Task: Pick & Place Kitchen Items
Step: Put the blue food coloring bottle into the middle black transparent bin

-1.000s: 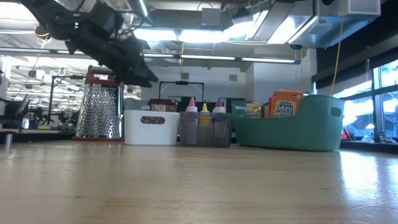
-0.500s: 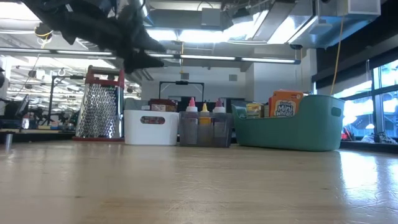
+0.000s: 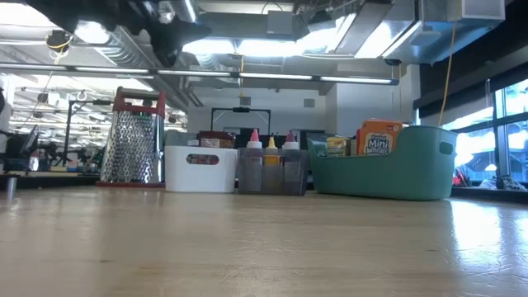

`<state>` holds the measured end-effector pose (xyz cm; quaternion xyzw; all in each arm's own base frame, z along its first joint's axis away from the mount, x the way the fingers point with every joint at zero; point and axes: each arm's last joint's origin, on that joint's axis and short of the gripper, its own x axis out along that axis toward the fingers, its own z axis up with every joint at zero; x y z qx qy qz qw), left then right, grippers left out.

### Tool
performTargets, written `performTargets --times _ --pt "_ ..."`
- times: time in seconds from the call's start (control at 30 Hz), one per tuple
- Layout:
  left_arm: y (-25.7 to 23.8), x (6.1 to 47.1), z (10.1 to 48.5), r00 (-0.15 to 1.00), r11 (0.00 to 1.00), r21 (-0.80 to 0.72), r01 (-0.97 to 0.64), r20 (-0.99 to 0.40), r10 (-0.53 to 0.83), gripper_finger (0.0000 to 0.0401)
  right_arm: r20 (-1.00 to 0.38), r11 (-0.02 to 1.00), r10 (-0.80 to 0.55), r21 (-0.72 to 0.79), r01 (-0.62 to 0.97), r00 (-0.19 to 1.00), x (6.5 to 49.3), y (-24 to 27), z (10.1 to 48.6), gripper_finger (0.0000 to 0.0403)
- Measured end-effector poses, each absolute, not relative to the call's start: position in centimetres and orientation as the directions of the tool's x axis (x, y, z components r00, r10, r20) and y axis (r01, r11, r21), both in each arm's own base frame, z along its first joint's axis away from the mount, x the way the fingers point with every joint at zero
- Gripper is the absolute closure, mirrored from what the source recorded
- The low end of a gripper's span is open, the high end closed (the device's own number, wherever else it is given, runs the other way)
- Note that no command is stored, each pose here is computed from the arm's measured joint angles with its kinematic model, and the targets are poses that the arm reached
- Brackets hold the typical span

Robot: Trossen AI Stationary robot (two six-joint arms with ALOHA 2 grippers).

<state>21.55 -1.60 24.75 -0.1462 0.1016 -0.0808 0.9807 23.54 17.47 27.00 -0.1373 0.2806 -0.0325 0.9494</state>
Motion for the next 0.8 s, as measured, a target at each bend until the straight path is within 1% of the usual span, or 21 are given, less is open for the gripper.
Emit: performTargets --times 0.13,0.3,0.37,0.47,0.6,0.73,0.8 --pt "-3.3 21.3 24.3 0.966 0.959 -0.274 0.068 -0.223 -0.133 0.0143 -0.520 0.949 -0.153 -0.314 -0.021 0.840 23.9 17.0 27.0 0.0098" --pt "-4.7 20.9 24.2 0.974 0.979 -0.203 -0.023 -0.227 -0.024 0.0141 -0.520 0.926 -0.191 -0.378 -0.023 0.833 24.7 15.9 27.1 0.0098" --pt "-5.3 20.8 24.1 0.966 0.991 -0.134 -0.008 -0.257 -0.027 0.0142 -0.519 0.921 -0.213 -0.390 -0.008 0.828 25.1 15.2 27.1 0.0098" --pt "-6.3 20.5 24.5 0.952 0.993 -0.119 0.009 -0.302 -0.045 0.0144 -0.519 0.919 -0.246 -0.393 0.027 0.819 25.7 14.2 27.1 0.0098" --pt "-7.8 19.9 24.9 0.933 0.995 -0.095 -0.035 -0.361 -0.002 0.0141 -0.518 0.917 -0.285 -0.393 0.072 0.806 26.4 12.9 27.1 0.0098" --pt "-9.4 19.1 26.3 0.931 0.997 -0.057 -0.053 -0.365 0.029 0.0142 -0.509 0.918 -0.310 -0.381 0.112 0.803 26.9 12.0 27.2 0.0098" --pt "-10.1 18.5 26.8 0.923 0.997 -0.034 -0.070 -0.381 0.052 0.0144 -0.512 0.923 -0.301 -0.368 0.111 0.805 27.2 11.6 27.2 0.0098"
